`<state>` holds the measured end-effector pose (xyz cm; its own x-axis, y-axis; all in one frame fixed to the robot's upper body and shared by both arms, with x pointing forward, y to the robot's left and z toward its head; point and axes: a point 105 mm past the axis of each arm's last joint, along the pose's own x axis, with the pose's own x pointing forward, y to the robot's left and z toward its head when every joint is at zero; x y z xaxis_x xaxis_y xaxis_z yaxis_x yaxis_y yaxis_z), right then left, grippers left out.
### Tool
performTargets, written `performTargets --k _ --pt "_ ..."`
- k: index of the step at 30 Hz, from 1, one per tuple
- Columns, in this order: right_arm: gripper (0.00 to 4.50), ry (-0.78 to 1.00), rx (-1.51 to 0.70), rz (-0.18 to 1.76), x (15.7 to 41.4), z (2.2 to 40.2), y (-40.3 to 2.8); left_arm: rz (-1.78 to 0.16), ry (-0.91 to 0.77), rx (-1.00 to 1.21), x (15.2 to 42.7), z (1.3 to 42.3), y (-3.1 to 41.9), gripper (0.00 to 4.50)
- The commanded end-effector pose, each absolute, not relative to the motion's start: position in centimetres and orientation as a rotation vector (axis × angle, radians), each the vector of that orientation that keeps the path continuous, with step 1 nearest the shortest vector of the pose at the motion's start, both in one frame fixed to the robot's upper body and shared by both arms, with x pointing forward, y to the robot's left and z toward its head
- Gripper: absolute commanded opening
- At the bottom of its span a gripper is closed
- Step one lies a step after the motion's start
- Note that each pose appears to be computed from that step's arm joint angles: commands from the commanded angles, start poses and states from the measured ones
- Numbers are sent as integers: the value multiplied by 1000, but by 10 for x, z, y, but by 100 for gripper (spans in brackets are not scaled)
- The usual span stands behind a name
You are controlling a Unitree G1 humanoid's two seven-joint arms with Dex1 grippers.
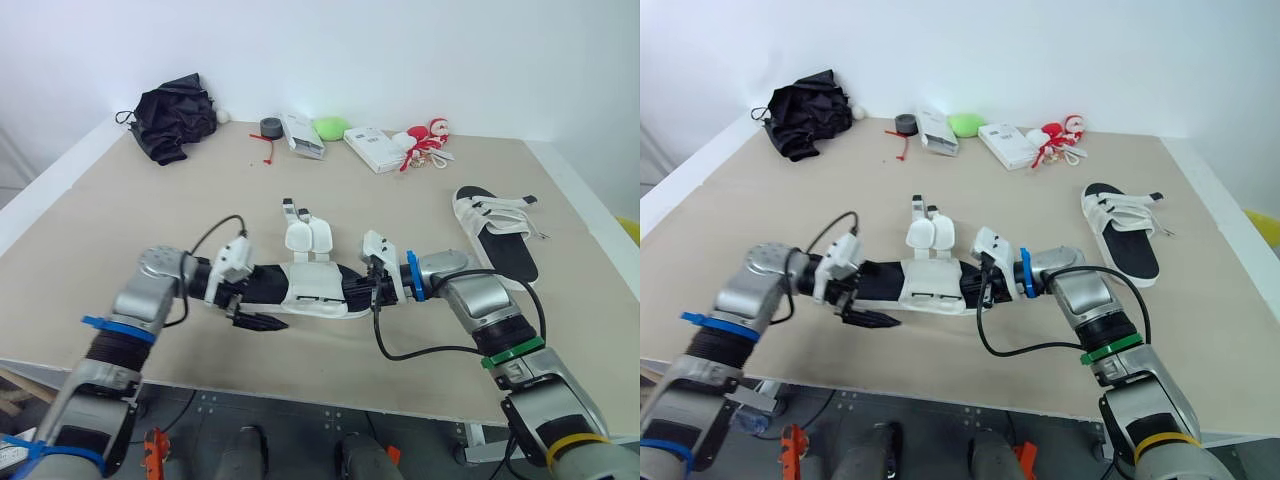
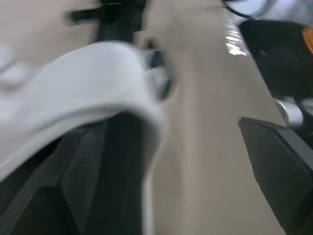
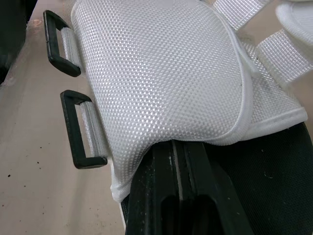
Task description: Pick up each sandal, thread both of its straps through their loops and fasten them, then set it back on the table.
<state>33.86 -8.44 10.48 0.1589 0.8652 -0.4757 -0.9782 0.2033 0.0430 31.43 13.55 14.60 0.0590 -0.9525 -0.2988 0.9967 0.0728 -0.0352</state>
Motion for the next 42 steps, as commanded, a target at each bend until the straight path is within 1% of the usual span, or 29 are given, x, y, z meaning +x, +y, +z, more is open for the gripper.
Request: performTargets --k 1,3,6,9,12,15,19,25,31,35,42 --pt "0 615 -324 1268 337 67 -105 -1454 310 4 311 174 147 445" --pt "0 585 -310 1276 339 70 -103 -1407 345 -184 312 183 156 445" --pt "0 534 -267 1300 336 74 -100 -1295 304 -420 327 188 161 445" --pt "0 522 -254 1310 332 70 -100 -1217 286 -532 338 185 159 445" --pt "0 508 -246 1319 326 61 -100 -1113 284 -696 356 176 152 445" --pt "0 477 -213 1318 326 62 -98 -1010 323 -807 376 164 145 445" --pt "0 468 -209 1320 326 62 -96 -931 378 -873 393 154 134 445" --pt "0 478 -218 1328 325 58 -93 -806 398 -937 418 151 127 445" --pt "0 481 -228 1336 324 57 -91 -711 448 -978 429 143 117 445" --pt "0 482 -232 1340 324 57 -90 -621 498 -950 436 132 109 445" --pt "0 483 -235 1345 324 56 -87 -573 471 -951 447 139 92 445"
